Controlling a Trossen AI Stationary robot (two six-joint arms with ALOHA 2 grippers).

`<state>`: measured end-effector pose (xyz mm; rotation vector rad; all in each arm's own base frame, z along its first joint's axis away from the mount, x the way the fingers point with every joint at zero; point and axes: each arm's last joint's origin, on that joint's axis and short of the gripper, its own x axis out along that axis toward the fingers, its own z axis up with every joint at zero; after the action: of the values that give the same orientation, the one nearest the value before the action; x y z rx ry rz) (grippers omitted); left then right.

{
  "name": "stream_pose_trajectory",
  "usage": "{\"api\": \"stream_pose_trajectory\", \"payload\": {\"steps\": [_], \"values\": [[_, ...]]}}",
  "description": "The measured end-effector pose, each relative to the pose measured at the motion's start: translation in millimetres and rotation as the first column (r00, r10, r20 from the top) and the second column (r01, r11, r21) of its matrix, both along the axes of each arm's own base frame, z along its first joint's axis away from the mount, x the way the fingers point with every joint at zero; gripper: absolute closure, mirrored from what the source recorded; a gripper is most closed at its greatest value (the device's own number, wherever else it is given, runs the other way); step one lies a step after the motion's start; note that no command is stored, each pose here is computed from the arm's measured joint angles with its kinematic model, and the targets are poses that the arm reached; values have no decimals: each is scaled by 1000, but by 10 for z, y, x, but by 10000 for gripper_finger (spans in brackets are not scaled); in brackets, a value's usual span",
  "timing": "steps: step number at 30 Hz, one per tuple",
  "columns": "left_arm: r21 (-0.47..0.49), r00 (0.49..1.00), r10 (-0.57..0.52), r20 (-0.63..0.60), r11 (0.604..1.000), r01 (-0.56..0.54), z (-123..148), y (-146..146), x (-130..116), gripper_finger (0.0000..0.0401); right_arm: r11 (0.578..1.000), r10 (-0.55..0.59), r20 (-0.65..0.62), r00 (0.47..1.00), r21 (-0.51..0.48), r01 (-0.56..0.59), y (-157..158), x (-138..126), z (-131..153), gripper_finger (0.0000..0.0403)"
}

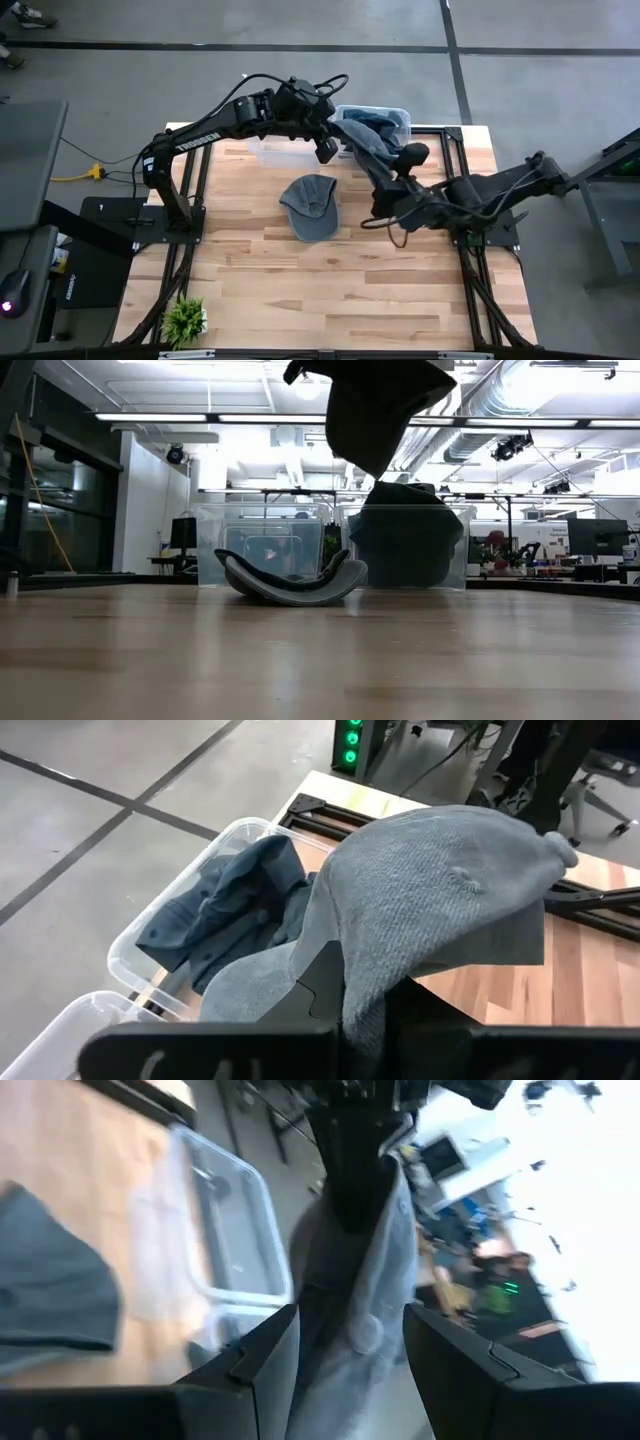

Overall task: Pick & Place hat
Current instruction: Put the right gray cap into the left transparent bin

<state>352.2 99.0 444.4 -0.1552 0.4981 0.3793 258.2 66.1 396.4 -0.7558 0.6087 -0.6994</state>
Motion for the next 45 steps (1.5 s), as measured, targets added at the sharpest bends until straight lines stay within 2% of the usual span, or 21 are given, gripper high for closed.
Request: {"api": "stream_pose_trajectory", "payload": {"steps": [3, 8, 15, 18, 21, 26, 30, 35, 40, 45], "values": [[4, 1000, 0, -3, 1000, 0, -1, 1, -1, 398, 996, -69, -20, 997, -62, 68, 3, 88, -76, 228], [4, 1000, -1, -10, 1000, 1, -7, 0, -4, 398, 987, -139, -17, 990, -87, 137, -70, 180, -134, 217], [23, 999, -9, -38, 1000, 10, -23, -1, -14, 398, 983, -181, 61, 982, -8, 182, -234, 241, -109, 142], [32, 999, -11, -31, 999, 12, -16, 4, -9, 398, 984, -156, 79, 985, 100, 148, -363, 283, -128, 114], [32, 999, -12, -34, 999, 13, -17, 3, -11, 398, 977, -151, 78, 985, 164, 137, -492, 307, -145, 104], [36, 998, -2, -59, 999, 4, -36, 4, -22, 398, 967, -214, 83, 973, 159, 199, -654, 309, -142, 109], [55, 996, 21, -88, 998, -16, -53, 10, -37, 398, 961, -246, 78, 966, 146, 233, -735, 306, -140, 129], [59, 994, 31, -108, 998, -24, -67, 10, -47, 398, 970, -206, 39, 978, 144, 198, -756, 315, -145, 180], [87, 991, 49, -124, 995, -38, -72, 17, -55, 398, 973, -116, 53, 992, 206, 103, -740, 344, -129, 254], [103, 991, 54, -123, 994, -42, 38, -21, -206, 398, 984, -65, 56, 996, 171, 54, -795, 383, -74, 351]]}}
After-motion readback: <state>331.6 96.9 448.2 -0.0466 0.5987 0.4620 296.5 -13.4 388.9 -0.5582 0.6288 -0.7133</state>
